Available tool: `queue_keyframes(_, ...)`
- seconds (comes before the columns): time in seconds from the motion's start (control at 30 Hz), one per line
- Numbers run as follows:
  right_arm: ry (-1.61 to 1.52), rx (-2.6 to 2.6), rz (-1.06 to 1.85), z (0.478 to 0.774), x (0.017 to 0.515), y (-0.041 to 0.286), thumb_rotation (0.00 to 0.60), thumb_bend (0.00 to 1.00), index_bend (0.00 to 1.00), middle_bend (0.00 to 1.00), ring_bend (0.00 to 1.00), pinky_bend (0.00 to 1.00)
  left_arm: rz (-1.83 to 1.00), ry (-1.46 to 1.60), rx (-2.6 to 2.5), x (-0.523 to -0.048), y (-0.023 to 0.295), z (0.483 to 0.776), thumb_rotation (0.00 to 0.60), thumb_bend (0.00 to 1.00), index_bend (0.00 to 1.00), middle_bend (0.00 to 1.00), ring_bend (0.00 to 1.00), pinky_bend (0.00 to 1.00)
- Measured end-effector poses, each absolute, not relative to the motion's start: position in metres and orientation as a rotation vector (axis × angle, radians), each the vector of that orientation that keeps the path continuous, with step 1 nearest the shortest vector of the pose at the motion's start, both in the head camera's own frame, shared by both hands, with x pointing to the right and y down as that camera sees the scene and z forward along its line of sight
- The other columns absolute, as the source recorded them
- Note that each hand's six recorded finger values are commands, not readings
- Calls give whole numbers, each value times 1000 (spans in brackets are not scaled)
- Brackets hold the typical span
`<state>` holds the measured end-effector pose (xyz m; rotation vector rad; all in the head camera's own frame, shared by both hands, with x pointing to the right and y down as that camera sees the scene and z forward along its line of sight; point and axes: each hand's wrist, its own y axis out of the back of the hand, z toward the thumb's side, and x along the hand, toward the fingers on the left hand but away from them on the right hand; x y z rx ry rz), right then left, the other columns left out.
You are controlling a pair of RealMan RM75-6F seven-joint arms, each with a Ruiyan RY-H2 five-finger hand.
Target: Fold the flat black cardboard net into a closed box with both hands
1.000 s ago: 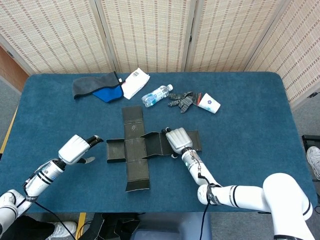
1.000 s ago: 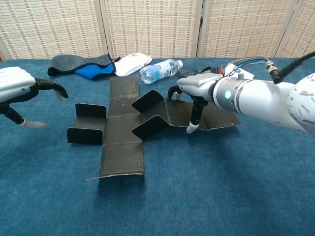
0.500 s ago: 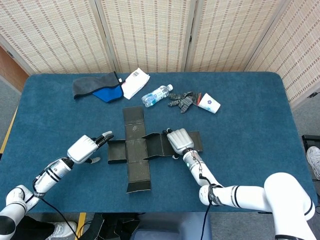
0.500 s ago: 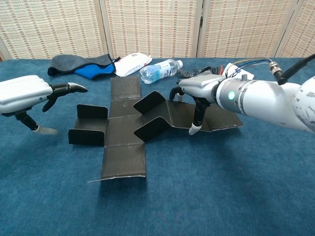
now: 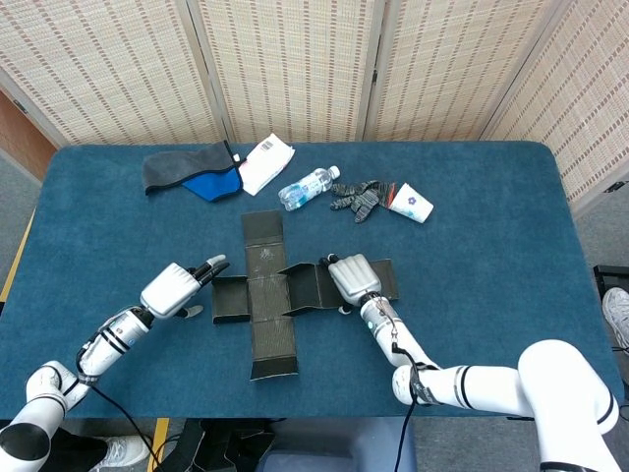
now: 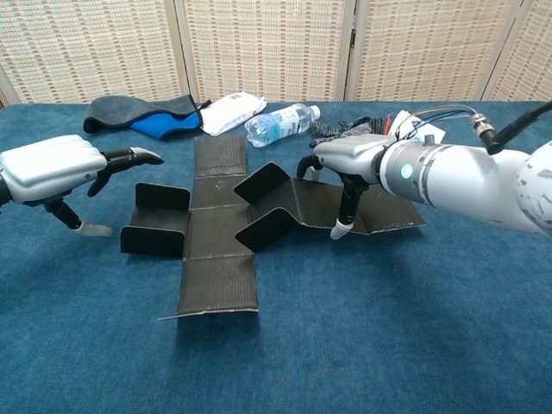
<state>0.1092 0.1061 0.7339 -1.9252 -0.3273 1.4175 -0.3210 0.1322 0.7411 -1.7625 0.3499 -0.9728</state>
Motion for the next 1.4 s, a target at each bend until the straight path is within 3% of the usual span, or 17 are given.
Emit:
queue_keyframes(0.7, -329, -1932, 1427, 738, 113, 107, 600, 83, 215, 316, 881, 866, -1033, 315, -1746, -320, 129, 757, 600, 166, 0, 0, 583, 946)
queue_keyframes(1.4, -323, -1955, 1331, 729, 96, 101, 600, 83, 215, 315, 881, 866, -970, 557, -1995, -285, 136, 760, 600, 166, 0, 0, 581, 946)
